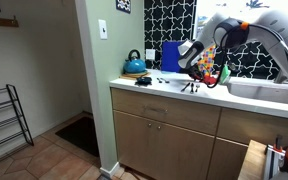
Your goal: Unfold the red cloth
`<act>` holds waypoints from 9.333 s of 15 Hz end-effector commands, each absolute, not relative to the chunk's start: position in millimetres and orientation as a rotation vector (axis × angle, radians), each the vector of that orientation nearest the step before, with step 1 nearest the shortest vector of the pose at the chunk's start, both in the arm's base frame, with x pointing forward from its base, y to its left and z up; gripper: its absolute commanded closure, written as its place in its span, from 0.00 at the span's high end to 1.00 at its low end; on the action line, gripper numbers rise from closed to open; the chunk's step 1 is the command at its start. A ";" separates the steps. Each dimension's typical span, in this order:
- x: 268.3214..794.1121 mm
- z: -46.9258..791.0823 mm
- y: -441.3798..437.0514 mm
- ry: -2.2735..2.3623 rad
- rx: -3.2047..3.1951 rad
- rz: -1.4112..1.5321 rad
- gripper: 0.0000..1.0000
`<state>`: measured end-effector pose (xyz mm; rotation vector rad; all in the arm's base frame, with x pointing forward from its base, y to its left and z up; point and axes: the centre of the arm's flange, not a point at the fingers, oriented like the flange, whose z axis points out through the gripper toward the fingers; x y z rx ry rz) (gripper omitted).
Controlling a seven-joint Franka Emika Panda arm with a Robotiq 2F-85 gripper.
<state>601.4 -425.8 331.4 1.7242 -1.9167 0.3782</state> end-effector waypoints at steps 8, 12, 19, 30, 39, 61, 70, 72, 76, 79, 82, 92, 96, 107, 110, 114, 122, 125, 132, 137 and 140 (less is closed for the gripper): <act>589.9 315.1 -426.5 -1.932 1.630 0.426 0.22; 588.6 312.2 -426.5 -1.941 1.604 0.418 0.00; 596.1 342.2 -412.1 -2.001 1.696 0.426 0.01; 605.0 435.4 -386.8 -2.143 1.954 0.695 0.01; 619.7 443.1 -382.5 -2.285 2.206 0.948 0.01; 612.0 454.9 -379.1 -2.079 2.260 1.461 0.01; 609.1 438.6 -367.3 -2.037 2.322 1.379 0.61; 605.1 443.7 -373.1 -2.040 2.276 1.351 0.77; 584.5 430.2 -407.1 -2.006 2.152 1.202 1.00; 573.6 412.7 -421.2 -1.969 2.206 1.018 1.00; 573.5 397.4 -420.6 -1.964 2.269 0.861 1.00; 595.5 389.5 -404.5 -1.947 2.389 0.493 1.00; 605.6 388.5 -403.5 -1.935 2.396 0.395 1.00; 623.5 372.0 -415.8 -1.911 2.394 0.371 0.38; 626.1 368.2 -418.7 -1.909 2.391 0.364 0.23; 627.0 366.2 -421.2 -1.906 2.378 0.337 0.00; 614.1 380.5 -436.8 -1.925 2.264 0.318 0.01; 603.0 381.5 -448.7 -1.948 2.196 0.292 0.01; 581.3 392.4 -466.8 -1.978 2.111 0.242 0.01; 572.1 402.8 -470.0 -1.909 2.083 0.106 0.01; 573.8 397.1 -468.6 -1.878 2.058 0.042 0.01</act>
